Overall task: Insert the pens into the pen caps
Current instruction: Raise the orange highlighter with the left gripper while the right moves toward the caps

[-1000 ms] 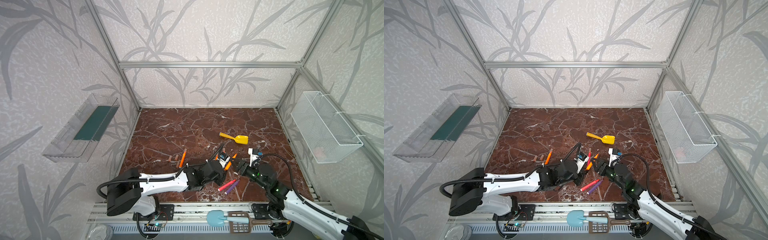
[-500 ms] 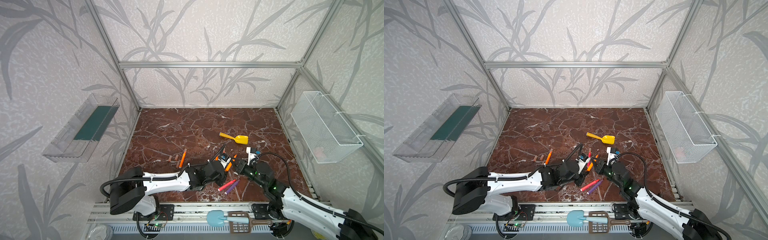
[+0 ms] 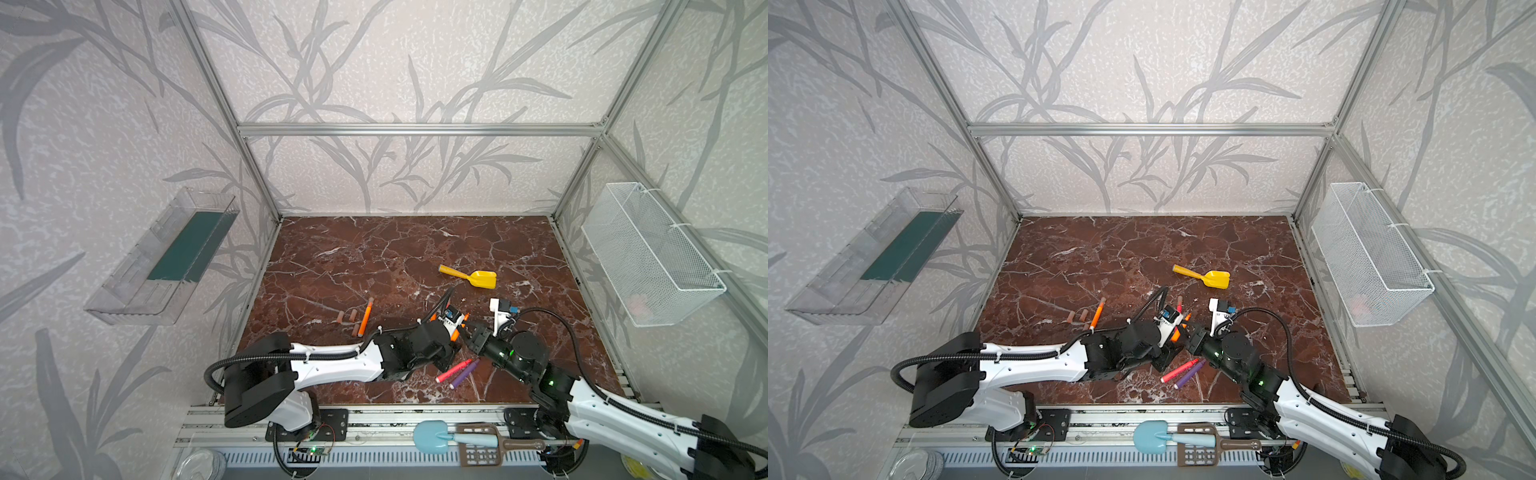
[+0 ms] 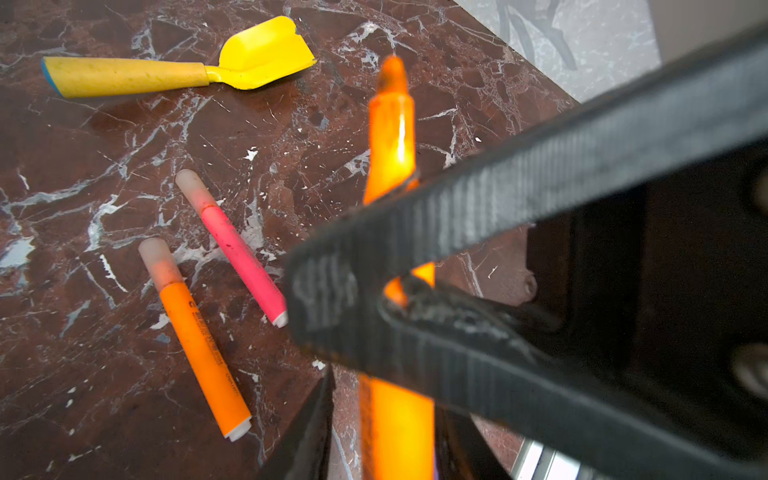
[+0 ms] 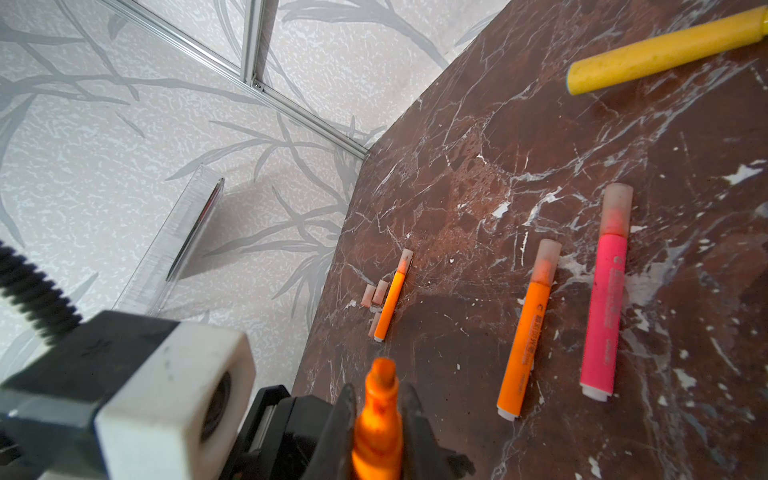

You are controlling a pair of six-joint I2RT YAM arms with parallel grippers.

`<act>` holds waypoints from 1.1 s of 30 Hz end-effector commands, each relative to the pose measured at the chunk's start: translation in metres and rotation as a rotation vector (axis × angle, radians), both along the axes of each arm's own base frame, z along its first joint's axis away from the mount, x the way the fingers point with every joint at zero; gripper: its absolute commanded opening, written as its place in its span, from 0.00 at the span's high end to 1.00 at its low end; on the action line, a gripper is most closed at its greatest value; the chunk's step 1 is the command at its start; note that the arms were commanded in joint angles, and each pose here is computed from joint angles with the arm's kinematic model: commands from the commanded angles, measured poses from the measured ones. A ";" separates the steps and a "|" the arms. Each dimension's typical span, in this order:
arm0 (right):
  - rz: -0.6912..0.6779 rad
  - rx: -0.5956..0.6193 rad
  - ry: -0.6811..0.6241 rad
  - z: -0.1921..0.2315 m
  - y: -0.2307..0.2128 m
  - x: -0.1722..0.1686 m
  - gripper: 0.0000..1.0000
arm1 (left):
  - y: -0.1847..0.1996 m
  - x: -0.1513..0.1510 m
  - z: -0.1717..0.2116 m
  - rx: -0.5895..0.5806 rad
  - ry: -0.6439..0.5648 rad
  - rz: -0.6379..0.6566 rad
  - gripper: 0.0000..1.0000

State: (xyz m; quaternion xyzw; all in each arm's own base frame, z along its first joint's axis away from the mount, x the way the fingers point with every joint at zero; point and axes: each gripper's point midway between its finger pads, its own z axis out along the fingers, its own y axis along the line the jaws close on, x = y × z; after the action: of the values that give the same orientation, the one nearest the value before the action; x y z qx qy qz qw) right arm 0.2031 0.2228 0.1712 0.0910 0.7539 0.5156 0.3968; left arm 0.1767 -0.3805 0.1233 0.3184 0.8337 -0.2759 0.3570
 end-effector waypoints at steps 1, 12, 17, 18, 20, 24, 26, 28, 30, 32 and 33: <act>-0.020 0.037 -0.003 0.004 -0.001 0.000 0.96 | -0.011 0.004 0.016 -0.048 -0.030 -0.001 0.59; -0.031 0.053 0.000 0.005 0.000 0.000 0.97 | -0.011 0.005 0.017 -0.054 -0.040 0.000 0.92; -0.033 0.030 0.006 0.004 0.001 0.001 0.68 | 0.003 0.013 0.016 -0.055 -0.042 0.072 1.00; -0.034 0.023 0.004 0.004 0.001 0.001 0.63 | 0.009 0.015 0.016 -0.050 -0.035 0.093 1.00; -0.041 0.003 -0.002 0.005 0.000 0.002 0.55 | 0.031 0.027 0.015 -0.003 0.002 0.171 1.00; -0.039 -0.057 -0.020 0.011 0.001 0.004 0.51 | 0.105 0.056 0.026 0.079 0.092 0.414 1.00; -0.033 -0.099 -0.021 0.011 0.004 0.006 0.51 | 0.143 0.066 0.041 0.055 0.103 0.517 1.00; -0.017 -0.138 -0.023 0.010 0.011 0.008 0.51 | 0.178 0.075 0.057 0.027 0.080 0.613 1.00; 0.006 -0.184 -0.022 0.008 0.019 0.010 0.51 | 0.214 0.084 0.071 0.018 0.032 0.728 1.00; 0.032 -0.232 -0.018 0.006 0.030 0.012 0.52 | 0.249 0.091 0.079 0.007 -0.024 0.848 1.00; 0.043 -0.254 -0.017 0.004 0.035 0.012 0.53 | 0.262 0.093 0.080 -0.005 -0.042 0.899 1.00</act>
State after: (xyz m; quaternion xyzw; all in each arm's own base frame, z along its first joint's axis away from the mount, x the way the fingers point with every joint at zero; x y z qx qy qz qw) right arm 0.2154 0.2488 0.1782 0.0548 0.7957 0.4521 0.3995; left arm 0.2731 -0.1647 0.2198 -0.0156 0.8729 -0.1628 0.4597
